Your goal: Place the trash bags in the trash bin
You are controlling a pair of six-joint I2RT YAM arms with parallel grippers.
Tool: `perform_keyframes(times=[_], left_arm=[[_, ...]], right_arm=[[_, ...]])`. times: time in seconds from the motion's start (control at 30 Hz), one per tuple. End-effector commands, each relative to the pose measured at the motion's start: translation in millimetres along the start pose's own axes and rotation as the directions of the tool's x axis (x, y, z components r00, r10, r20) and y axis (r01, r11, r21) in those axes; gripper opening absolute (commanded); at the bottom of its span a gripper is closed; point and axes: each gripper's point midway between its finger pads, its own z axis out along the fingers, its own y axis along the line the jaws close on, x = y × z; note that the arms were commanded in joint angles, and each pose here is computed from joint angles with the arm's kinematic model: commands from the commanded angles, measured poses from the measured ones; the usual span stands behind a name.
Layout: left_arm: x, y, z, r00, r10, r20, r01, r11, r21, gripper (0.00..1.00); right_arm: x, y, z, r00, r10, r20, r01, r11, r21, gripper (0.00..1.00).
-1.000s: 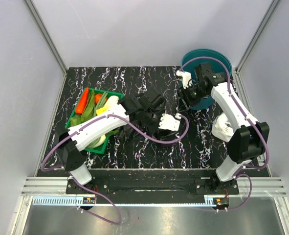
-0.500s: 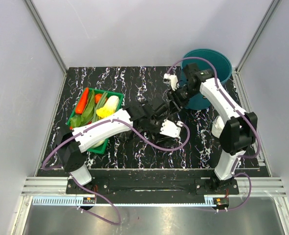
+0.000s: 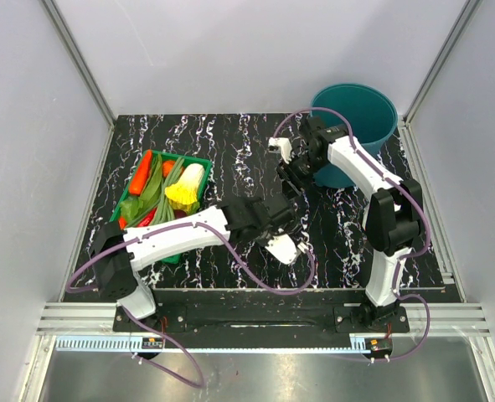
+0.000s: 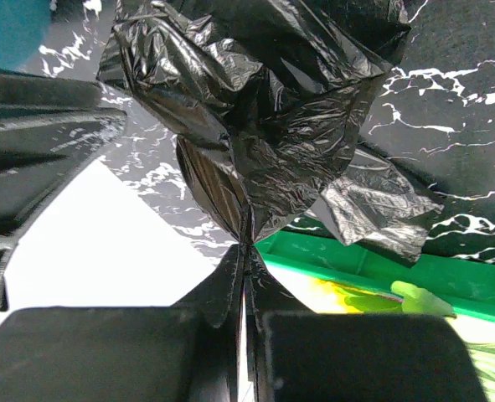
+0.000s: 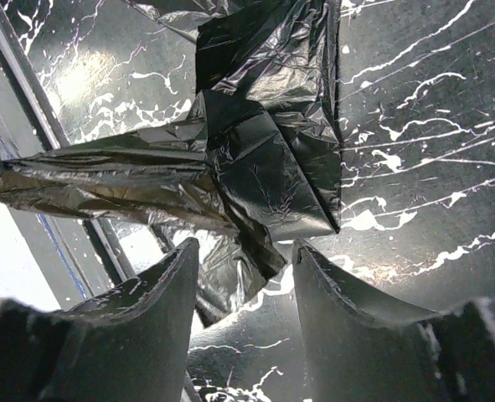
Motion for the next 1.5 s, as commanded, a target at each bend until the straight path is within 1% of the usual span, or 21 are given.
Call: perform_keyframes(times=[0.0, 0.13, 0.2, 0.33, 0.43, 0.53, 0.67, 0.73, 0.8, 0.9, 1.03, 1.1, 1.23, 1.47], left_arm=[[2, 16, -19, 0.988, 0.117, -0.100, -0.126, 0.989, -0.081, 0.00], [-6, 13, -21, 0.983, 0.158, -0.088, -0.165, 0.983, -0.078, 0.00], [-11, 13, -22, 0.980, 0.182, -0.083, -0.190, 0.976, -0.102, 0.00], [-13, 10, -25, 0.969, 0.224, -0.104, -0.238, 0.961, -0.142, 0.00], [-10, 7, -28, 0.970, 0.219, -0.101, -0.233, 0.960, -0.153, 0.00], [-15, 5, -39, 0.975, 0.223, -0.021, -0.223, 0.953, -0.207, 0.00], [-21, 3, -48, 0.944, 0.327, 0.032, -0.299, 0.896, -0.330, 0.00], [-25, 2, -52, 0.932, 0.357, 0.069, -0.304, 0.870, -0.389, 0.00], [-27, 6, -57, 0.928, 0.361, 0.087, -0.293, 0.856, -0.425, 0.00], [-30, 13, -58, 0.928, 0.362, 0.086, -0.287, 0.842, -0.456, 0.00], [-31, 26, -58, 0.936, 0.339, 0.093, -0.257, 0.841, -0.476, 0.00], [-31, 25, -54, 0.936, 0.342, 0.089, -0.264, 0.844, -0.468, 0.00], [-29, 22, -52, 0.932, 0.351, 0.089, -0.270, 0.837, -0.475, 0.00], [-23, 22, -57, 0.933, 0.348, 0.087, -0.265, 0.832, -0.487, 0.00]], right_arm=[[-6, 10, -4, 0.990, -0.131, 0.048, 0.132, 0.991, -0.037, 0.55], [3, 12, -3, 0.978, -0.204, 0.038, 0.206, 0.977, -0.055, 0.57], [5, 15, -4, 0.970, -0.241, 0.039, 0.244, 0.967, -0.071, 0.58], [2, 20, -11, 0.954, -0.297, 0.049, 0.300, 0.950, -0.081, 0.59], [-5, 25, -18, 0.947, -0.316, 0.063, 0.321, 0.943, -0.091, 0.60], [-12, 33, -23, 0.938, -0.332, 0.100, 0.342, 0.933, -0.110, 0.60], [-23, 41, -30, 0.921, -0.363, 0.143, 0.379, 0.919, -0.109, 0.60], [-27, 42, -34, 0.911, -0.382, 0.159, 0.399, 0.911, -0.099, 0.60], [-34, 43, -36, 0.903, -0.392, 0.173, 0.411, 0.907, -0.091, 0.61], [-46, 44, -41, 0.895, -0.399, 0.200, 0.421, 0.904, -0.079, 0.61], [-61, 52, -48, 0.883, -0.400, 0.247, 0.433, 0.896, -0.096, 0.61], [-66, 57, -50, 0.876, -0.407, 0.257, 0.444, 0.890, -0.104, 0.61], [-61, 66, -43, 0.869, -0.443, 0.223, 0.477, 0.868, -0.137, 0.62], [-41, 78, -26, 0.855, -0.480, 0.198, 0.515, 0.831, -0.209, 0.61]])
